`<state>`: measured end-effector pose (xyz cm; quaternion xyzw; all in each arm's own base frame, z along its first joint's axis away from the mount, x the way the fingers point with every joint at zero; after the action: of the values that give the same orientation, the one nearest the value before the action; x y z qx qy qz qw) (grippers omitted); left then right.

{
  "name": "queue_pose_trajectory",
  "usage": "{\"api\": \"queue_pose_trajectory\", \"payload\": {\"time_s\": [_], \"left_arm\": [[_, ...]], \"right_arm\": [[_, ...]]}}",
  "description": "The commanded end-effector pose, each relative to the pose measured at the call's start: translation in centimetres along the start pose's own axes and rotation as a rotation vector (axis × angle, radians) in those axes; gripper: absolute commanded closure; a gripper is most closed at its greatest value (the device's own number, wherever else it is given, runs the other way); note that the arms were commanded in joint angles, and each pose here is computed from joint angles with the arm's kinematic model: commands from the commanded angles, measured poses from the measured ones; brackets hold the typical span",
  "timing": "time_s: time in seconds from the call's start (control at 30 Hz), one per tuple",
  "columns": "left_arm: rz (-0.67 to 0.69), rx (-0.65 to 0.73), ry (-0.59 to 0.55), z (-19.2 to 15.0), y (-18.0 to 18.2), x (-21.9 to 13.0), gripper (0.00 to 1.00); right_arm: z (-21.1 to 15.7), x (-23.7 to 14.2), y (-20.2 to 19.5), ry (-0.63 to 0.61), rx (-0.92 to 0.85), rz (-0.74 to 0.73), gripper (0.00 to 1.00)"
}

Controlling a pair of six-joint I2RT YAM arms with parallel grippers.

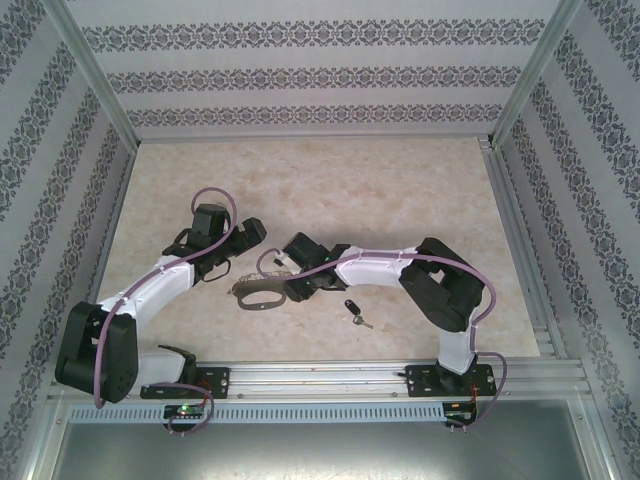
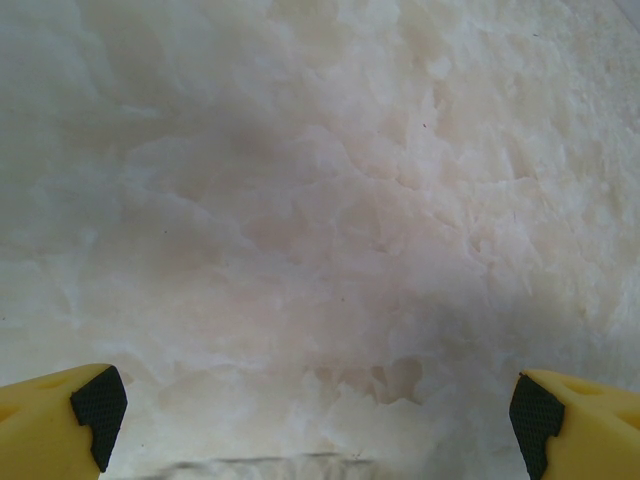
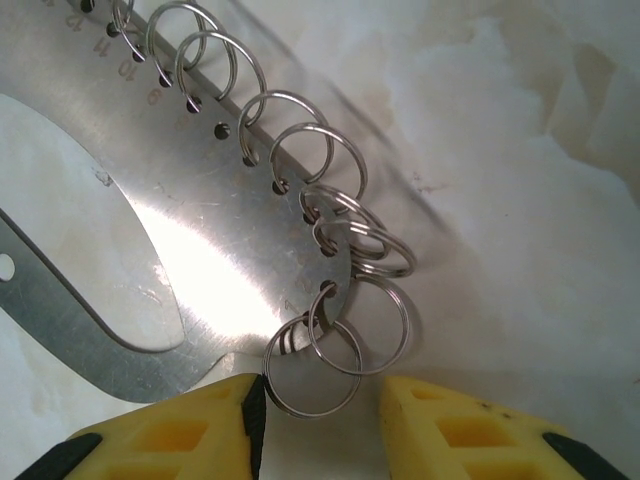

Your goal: Put the keys on the keyring

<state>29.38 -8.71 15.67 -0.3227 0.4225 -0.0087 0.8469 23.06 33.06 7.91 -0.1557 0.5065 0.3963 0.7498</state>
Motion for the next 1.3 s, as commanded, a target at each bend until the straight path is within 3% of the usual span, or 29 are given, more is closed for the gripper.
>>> {"api": "queue_pose_trajectory", "payload": {"time_s": [0.0, 0.6, 1.27], "left_arm": [[-0.02, -0.003, 0.009, 0.24, -0.8, 0.02, 0.0], [-0.022, -0.011, 0.022, -0.01, -0.69, 0.32, 0.0], [-0.025, -0.013, 0.022, -0.08, -0.66, 0.27, 0.0]], "right_arm": [[0.92, 0.62, -0.91, -0.023, -0.005, -0.03, 0.63], [1.84, 0.46, -1.01, -0.042, -0.01, -0.03, 0.69], [1.7, -0.21, -0.88, -0.033, -0.026, -0.019, 0.9]]}}
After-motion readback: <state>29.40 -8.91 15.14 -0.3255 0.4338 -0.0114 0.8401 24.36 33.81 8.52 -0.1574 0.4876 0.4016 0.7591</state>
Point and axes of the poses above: each hand's point on the last joint's axis, 136 mm out from that joint toward the fingers, its own x axis out along the fingers, its own y axis along the line the jaws close on, z = x × y, the point moved 7 cm from there along -x, back along the fingers, and after that the axes turned 1 degree about -x, right-handed, at the moved point
